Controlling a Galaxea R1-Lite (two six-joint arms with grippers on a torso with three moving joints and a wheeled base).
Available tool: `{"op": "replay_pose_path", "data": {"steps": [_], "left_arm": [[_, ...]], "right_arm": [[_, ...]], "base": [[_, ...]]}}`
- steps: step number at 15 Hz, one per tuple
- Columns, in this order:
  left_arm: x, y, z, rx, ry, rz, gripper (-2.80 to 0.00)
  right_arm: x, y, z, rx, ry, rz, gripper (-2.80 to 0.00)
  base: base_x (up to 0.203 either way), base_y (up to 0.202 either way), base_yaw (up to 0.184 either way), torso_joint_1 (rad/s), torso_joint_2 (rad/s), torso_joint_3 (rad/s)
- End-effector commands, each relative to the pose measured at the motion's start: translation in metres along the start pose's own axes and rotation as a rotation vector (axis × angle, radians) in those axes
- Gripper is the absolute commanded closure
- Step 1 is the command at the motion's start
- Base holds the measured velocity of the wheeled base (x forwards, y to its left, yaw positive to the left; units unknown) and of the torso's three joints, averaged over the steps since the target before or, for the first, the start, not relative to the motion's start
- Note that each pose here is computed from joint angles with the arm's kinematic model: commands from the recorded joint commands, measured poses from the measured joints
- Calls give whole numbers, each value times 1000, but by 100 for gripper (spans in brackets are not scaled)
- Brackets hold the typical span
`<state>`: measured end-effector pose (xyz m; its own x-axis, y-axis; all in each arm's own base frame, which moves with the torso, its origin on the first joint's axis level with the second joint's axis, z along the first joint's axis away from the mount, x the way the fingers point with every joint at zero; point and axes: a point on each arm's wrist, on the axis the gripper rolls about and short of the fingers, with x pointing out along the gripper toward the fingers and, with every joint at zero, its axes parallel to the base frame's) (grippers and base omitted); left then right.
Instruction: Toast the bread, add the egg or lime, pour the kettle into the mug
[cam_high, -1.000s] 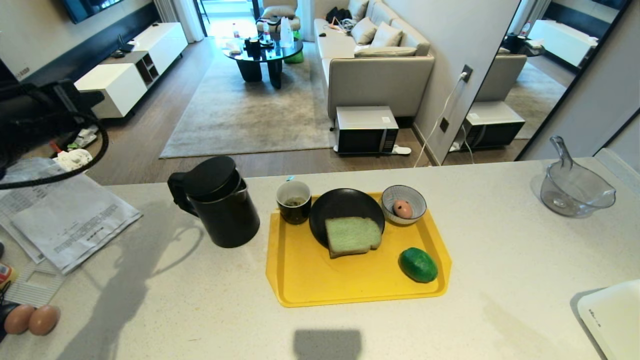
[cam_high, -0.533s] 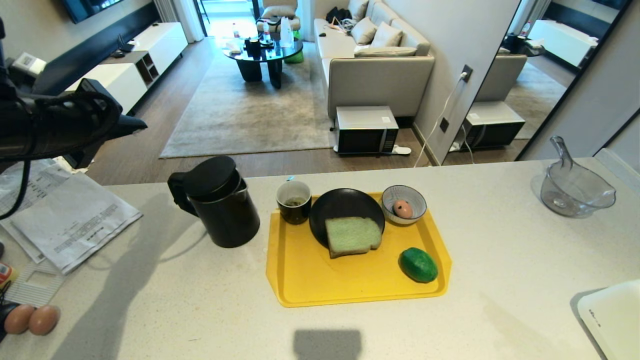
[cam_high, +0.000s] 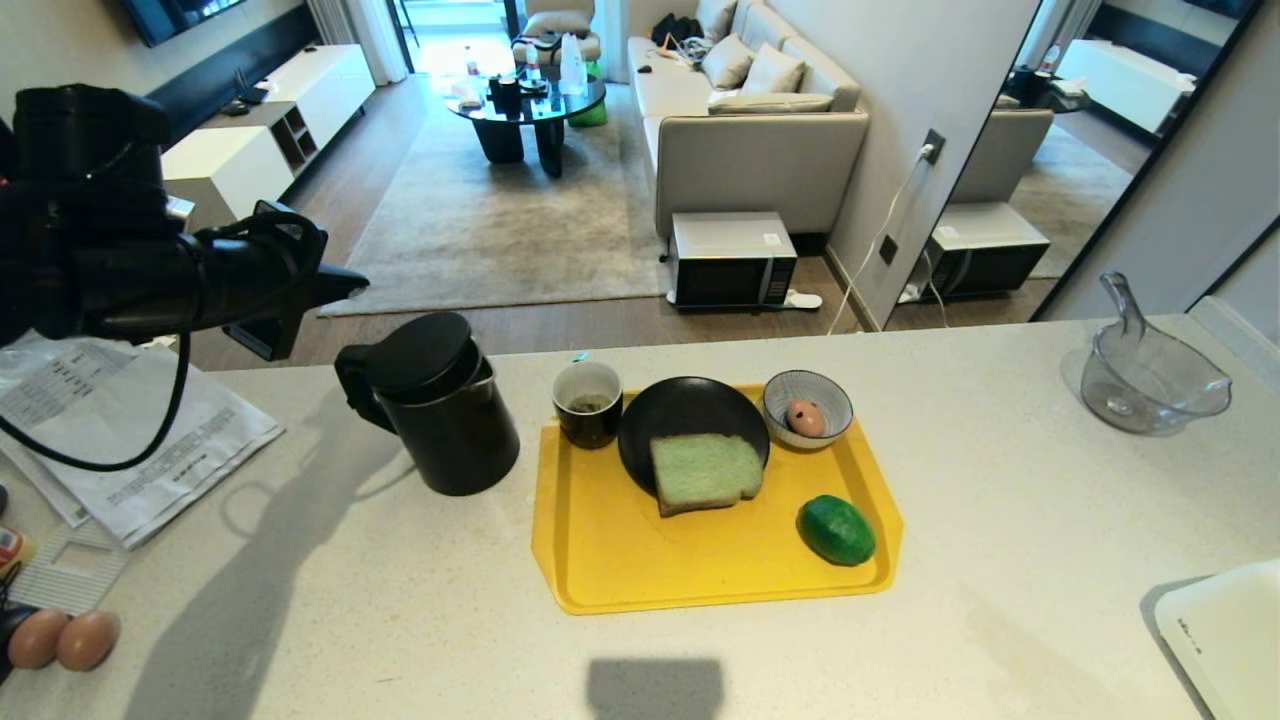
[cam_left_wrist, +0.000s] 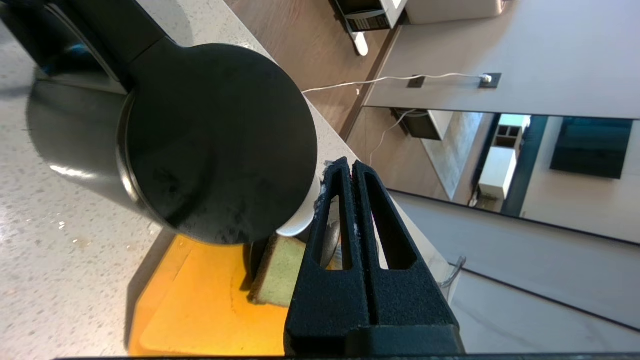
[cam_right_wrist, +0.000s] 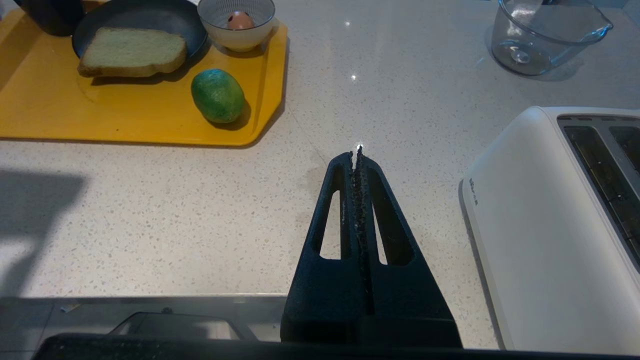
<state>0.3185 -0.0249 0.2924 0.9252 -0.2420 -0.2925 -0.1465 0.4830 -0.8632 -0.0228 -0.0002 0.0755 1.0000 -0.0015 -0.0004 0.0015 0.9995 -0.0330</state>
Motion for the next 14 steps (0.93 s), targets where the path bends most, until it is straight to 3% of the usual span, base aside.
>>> {"op": "replay_pose_path", "data": {"steps": [1, 7, 14], "left_arm": [[26, 14, -6, -25, 33, 42, 0], [57, 29, -26, -73, 106, 103, 0], [82, 46, -38, -97, 126, 117, 0]], "right_arm": [[0, 0, 0, -1, 0, 0, 0], [0, 0, 0, -1, 0, 0, 0], [0, 0, 0, -1, 0, 0, 0]], "base": [[0, 0, 0, 0, 0, 0], [0, 0, 0, 0, 0, 0], [0, 0, 0, 0, 0, 0]]}}
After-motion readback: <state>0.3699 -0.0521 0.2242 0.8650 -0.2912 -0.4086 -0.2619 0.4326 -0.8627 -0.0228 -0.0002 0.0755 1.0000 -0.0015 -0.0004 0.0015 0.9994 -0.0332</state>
